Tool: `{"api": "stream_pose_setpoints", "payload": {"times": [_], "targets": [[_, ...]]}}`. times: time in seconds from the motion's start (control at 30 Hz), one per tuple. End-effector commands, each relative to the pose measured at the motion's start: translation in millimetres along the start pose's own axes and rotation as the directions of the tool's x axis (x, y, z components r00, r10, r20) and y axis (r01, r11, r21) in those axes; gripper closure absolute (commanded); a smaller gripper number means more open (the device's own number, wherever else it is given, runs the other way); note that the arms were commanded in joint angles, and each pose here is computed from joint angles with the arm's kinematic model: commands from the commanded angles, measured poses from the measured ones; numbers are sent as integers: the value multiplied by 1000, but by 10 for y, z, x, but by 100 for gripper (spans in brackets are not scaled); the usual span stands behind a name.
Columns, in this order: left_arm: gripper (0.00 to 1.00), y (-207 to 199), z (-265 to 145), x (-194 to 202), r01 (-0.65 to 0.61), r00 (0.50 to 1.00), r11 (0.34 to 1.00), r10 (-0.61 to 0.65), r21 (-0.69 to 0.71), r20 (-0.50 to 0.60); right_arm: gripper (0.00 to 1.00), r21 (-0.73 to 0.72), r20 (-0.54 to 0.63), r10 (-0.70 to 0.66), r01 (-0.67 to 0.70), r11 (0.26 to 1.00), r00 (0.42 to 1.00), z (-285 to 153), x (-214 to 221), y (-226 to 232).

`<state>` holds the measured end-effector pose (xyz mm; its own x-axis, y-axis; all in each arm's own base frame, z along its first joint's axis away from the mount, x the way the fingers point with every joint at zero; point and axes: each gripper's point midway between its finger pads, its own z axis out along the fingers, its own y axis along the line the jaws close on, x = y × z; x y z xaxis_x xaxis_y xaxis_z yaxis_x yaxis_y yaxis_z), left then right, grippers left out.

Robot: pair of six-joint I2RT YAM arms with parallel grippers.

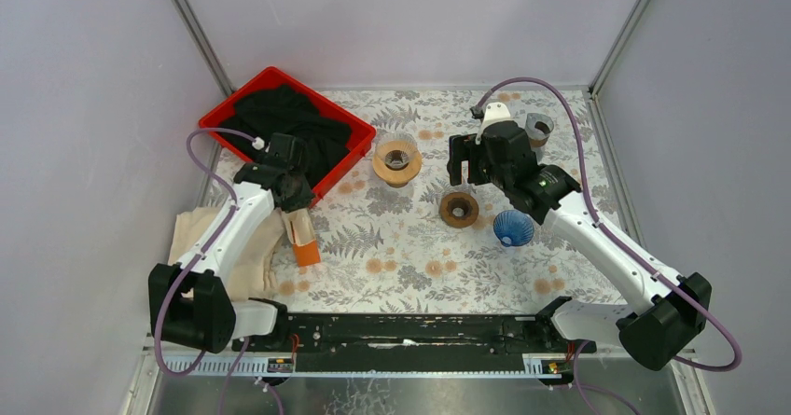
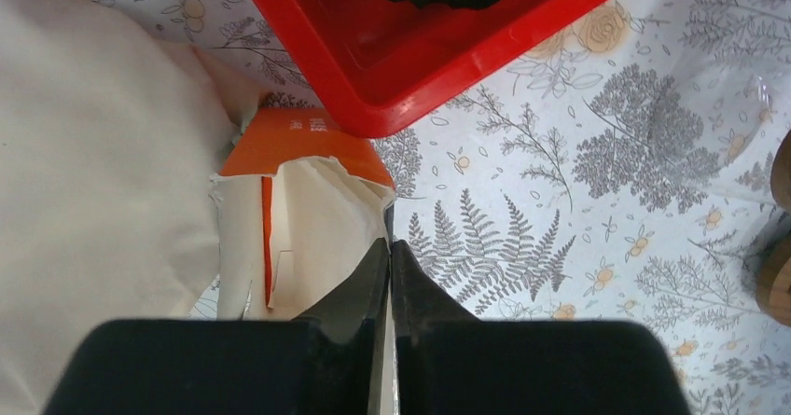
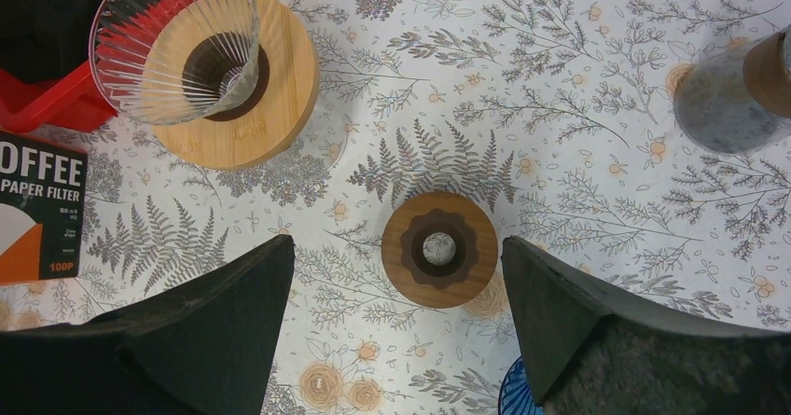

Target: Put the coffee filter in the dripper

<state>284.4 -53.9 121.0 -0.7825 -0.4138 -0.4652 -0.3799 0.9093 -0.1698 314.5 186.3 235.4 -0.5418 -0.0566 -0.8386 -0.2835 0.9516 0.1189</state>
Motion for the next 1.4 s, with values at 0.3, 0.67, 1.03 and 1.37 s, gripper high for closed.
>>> {"api": "stream_pose_setpoints", "payload": {"times": [0.3, 0.67, 1.03, 1.37], "targets": [[96, -471, -109, -15, -162, 986, 982, 164, 99, -9, 11, 0, 54, 4, -4, 1000, 999, 22, -162, 11], [96, -701, 68, 41, -287, 957, 955, 289, 75, -8, 11, 7, 44, 3, -4, 1000, 999, 42, -148, 4], [64, -676, -100, 39, -314, 949, 945, 315, 86, 10, 11, 8, 30, 1, -1, 1000, 1000, 53, -150, 12], [53, -566, -349, -68, -281, 959, 958, 277, 59, 67, 11, 15, 14, -4, 3, 1000, 1000, 29, -157, 5]]}}
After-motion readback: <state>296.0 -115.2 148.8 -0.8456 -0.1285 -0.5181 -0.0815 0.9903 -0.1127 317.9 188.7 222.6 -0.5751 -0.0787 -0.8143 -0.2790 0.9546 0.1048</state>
